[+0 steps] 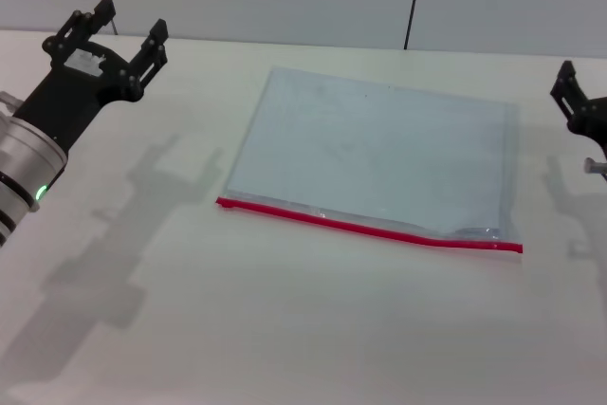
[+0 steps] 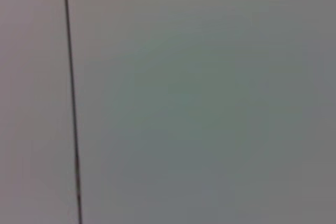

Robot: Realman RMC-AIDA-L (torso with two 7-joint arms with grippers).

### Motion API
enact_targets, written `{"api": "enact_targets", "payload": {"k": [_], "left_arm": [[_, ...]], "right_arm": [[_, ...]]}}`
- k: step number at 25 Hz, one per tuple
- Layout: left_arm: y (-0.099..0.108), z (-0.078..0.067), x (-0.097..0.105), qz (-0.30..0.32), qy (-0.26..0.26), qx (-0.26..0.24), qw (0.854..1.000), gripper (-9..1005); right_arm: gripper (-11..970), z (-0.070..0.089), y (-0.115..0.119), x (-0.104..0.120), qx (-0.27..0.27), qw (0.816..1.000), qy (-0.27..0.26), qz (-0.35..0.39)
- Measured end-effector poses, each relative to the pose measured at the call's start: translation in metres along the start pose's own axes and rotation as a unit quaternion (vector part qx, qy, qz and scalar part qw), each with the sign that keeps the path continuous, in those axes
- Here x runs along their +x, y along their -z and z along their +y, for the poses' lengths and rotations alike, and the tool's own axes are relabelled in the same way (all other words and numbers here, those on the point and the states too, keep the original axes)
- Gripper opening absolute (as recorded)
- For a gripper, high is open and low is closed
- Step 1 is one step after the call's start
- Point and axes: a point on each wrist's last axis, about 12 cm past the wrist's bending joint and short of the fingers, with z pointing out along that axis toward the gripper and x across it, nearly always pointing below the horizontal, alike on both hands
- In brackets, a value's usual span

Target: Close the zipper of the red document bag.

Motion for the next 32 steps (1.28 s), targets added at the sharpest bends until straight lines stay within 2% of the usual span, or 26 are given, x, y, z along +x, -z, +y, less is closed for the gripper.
{"api": "enact_targets", "payload": {"k": [7,32], "left_arm": [[0.0000,0.0038,0.0060,-0.007,0.019,-0.010,1.000,695],[0.0045,0.0098,0.0089,-0.003,0.023,-0.028,0.999,692]], "right_arm": [[865,-0.0023,-0.0020,0.0045,0.010,1.000,0.004,-0.003],[865,-0.0035,-0.0044,0.0044,0.012,1.000,0.007,-0.004]]}}
